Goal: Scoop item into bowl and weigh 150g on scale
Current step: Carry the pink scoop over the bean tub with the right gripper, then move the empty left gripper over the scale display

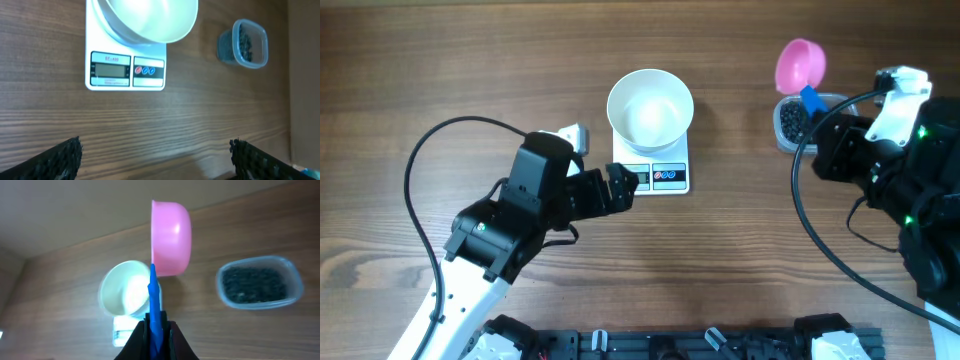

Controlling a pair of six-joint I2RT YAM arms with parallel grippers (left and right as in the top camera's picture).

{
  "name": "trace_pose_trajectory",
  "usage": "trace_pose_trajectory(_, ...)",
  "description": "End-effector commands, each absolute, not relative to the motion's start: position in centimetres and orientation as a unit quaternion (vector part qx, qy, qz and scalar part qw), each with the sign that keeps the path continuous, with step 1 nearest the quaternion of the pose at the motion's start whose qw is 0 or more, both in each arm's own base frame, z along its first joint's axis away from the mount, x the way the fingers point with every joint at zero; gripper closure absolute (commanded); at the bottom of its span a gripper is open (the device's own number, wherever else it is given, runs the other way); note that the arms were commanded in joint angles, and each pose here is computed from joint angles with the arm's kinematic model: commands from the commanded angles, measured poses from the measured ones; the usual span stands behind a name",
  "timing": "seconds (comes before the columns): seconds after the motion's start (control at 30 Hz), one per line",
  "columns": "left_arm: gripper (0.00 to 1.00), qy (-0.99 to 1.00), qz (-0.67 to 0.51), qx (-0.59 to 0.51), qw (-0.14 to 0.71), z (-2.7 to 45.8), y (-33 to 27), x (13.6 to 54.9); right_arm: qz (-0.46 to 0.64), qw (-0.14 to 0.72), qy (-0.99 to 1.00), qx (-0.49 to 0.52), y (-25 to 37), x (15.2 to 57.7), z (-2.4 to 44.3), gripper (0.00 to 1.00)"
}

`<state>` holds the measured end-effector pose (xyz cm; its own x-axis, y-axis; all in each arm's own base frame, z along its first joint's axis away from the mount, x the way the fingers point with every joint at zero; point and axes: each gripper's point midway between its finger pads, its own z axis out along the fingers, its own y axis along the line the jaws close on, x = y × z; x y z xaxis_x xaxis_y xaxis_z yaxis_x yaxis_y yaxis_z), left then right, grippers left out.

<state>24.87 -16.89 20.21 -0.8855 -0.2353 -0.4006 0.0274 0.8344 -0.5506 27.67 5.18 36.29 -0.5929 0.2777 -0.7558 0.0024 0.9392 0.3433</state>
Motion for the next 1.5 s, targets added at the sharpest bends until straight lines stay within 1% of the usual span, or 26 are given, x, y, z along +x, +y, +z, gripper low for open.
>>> trace_pose_trajectory(0.0, 0.0, 0.929, -0.297, -0.028, 0.218, 20.3, -17.4, 24.0, 0.082, 0.474, 0.87, 0.109, 2.3, 28.1, 37.2, 0.96)
trace_pose_trajectory(0.07, 0.0, 0.932, -0.288, -0.004, 0.222, 20.0, -17.5, 24.1, 0.074, 0.474, 0.872, 0.096, 2.3, 28.0, 37.2, 0.96)
trace_pose_trajectory(0.17, 0.0, 0.943, -0.254, -0.012, 0.214, 18.5, -16.8, 24.6, 0.065, 0.458, 0.882, 0.09, 2.2, 27.5, 36.4, 0.96)
trace_pose_trajectory(0.3, 0.0, 0.959, -0.195, 0.006, 0.206, 16.4, -16.2, 24.8, 0.071, 0.436, 0.89, 0.11, 2.1, 26.8, 35.5, 0.96)
trace_pose_trajectory(0.43, 0.0, 0.963, -0.144, 0.014, 0.226, 15.7, -15.8, 25.3, 0.081, 0.445, 0.883, 0.126, 2.2, 27.2, 35.9, 0.96)
trace_pose_trajectory(0.5, 0.0, 0.962, -0.107, 0.015, 0.249, 15.9, -15.1, 25.7, 0.108, 0.454, 0.875, 0.128, 2.9, 27.5, 36.6, 0.96)
trace_pose_trajectory(0.6, 0.0, 0.955, -0.103, 0.01, 0.278, 18.3, -15.1, 26.7, 0.155, 0.473, 0.861, 0.102, 4.6, 28.0, 38.3, 0.96)
trace_pose_trajectory(0.73, 0.0, 0.943, -0.121, -0.019, 0.309, 24.5, -14.6, 27.9, 0.168, 0.501, 0.842, 0.104, 4.7, 28.2, 40.7, 0.96)
trace_pose_trajectory(0.77, 0.0, 0.944, -0.116, -0.026, 0.308, 26.4, -14.0, 27.9, 0.17, 0.506, 0.839, 0.103, 4.7, 28.1, 41.1, 0.96)
trace_pose_trajectory(0.83, 0.0, 0.951, -0.104, -0.03, 0.291, 27.9, -13.6, 27.7, 0.163, 0.518, 0.833, 0.107, 4.3, 28.0, 42.0, 0.96)
trace_pose_trajectory(0.87, 0.0, 0.956, -0.095, -0.026, 0.275, 27.8, -13.7, 27.7, 0.158, 0.523, 0.83, 0.111, 4.0, 28.0, 42.3, 0.96)
trace_pose_trajectory(0.97, 0.0, 0.974, -0.068, 0.006, 0.217, 24.0, -16.0, 27.6, 0.125, 0.541, 0.823, 0.121, 2.8, 28.2, 43.0, 0.96)
trace_pose_trajectory(1.0, 0.0, 0.98, -0.054, 0.026, 0.19, 21.6, -17.4, 27.4, 0.104, 0.545, 0.823, 0.123, 2.2, 28.5, 43.0, 0.96)
trace_pose_trajectory(1.1, 0.0, 0.986, -0.046, 0.005, 0.161, 17.4, -19.2, 27.2, 0.084, 0.538, 0.829, 0.127, 1.6, 29.2, 42.4, 0.96)
trace_pose_trajectory(1.13, 0.0, 0.986, -0.046, 0.008, 0.159, 16.1, -19.5, 27.0, 0.078, 0.532, 0.833, 0.127, 1.3, 29.5, 42.0, 0.96)
trace_pose_trajectory(1.3, 0.0, 0.987, -0.039, 0.017, 0.155, 12.4, -18.9, 26.8, 0.05, 0.516, 0.845, 0.133, -0.7, 30.5, 40.8, 0.95)
trace_pose_trajectory(1.4, 0.0, 0.981, -0.06, 0.009, 0.185, 10.4, -19.6, 28.1, 0.044, 0.521, 0.839, 0.15, -2.0, 31.1, 40.9, 0.96)
trace_pose_trajectory(1.47, 0.0, 0.974, -0.081, 0.007, 0.211, 10.3, -20.5, 29.2, 0.042, 0.527, 0.834, 0.157, -2.6, 31.2, 41.2, 0.96)
